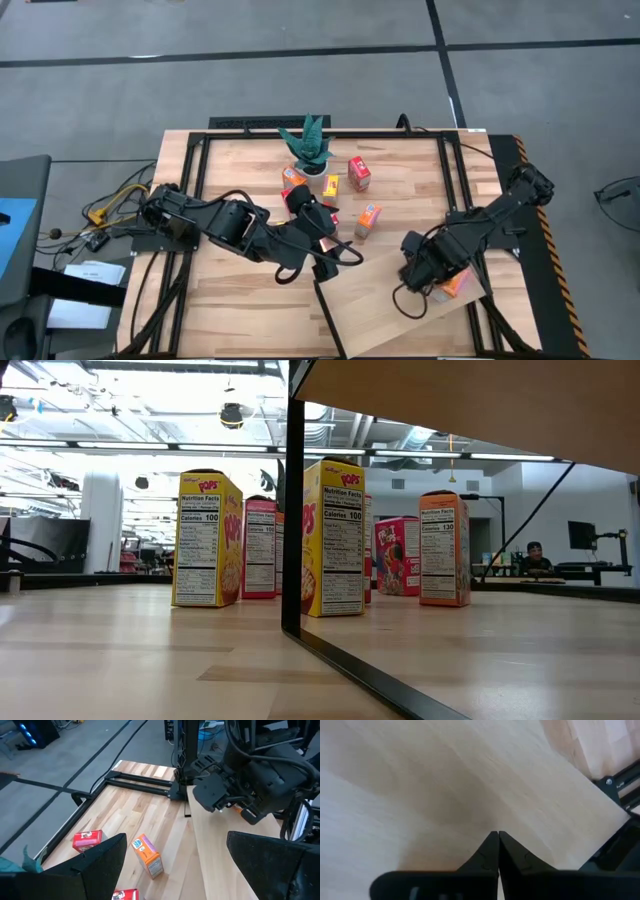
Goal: Stack cereal on shelf
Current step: Put the top right orange cereal box on the shelf
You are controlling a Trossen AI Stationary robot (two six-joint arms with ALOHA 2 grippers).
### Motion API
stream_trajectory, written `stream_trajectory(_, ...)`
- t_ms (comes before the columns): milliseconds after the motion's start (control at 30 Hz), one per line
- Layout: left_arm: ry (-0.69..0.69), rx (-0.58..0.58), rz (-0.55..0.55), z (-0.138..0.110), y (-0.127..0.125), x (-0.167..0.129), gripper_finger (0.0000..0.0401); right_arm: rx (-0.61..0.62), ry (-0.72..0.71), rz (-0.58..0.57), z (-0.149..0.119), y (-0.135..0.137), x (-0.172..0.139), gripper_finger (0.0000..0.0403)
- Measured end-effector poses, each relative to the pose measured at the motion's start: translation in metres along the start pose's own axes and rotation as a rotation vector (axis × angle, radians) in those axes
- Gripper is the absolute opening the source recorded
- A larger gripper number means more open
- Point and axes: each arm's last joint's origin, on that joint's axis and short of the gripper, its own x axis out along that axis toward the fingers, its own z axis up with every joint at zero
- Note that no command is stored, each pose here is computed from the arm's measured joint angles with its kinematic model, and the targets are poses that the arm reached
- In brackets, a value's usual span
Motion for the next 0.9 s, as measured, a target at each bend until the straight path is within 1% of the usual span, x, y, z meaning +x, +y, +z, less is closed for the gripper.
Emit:
stream_trajectory(133,0.000,0.000,0.000,0.000,0.000,0.000,0.0336,-0.038,-0.001,0.021,0.014,-0.006,-0.005,0.0015)
stream_trajectory(233,0.001,-0.002,0.000,0.000,0.000,0.000,0.0336,-0.051,0.003,0.045,0.019,-0.008,-0.009,0.0022)
stream_trajectory(400,0.002,-0.004,0.000,0.000,0.000,0.000,0.0336,-0.070,0.065,0.073,0.012,-0.007,-0.009,0.0021)
stream_trajectory(567,0.002,-0.001,0.000,0.000,0.000,0.000,0.0336,-0.074,0.095,0.062,0.007,-0.005,-0.003,0.0012)
stream_trajectory(700,0.002,0.014,0.001,0.000,0.000,0.000,0.0336,-0.048,0.129,0.057,0.005,-0.005,0.001,0.0019)
stream_trajectory(800,0.002,0.026,0.001,0.000,0.000,0.000,0.0336,-0.047,0.142,0.054,0.002,-0.004,0.002,0.0026)
stream_trajectory(900,0.003,0.026,0.004,0.000,0.001,0.001,0.0336,-0.052,0.147,0.055,0.000,-0.003,0.002,0.0024)
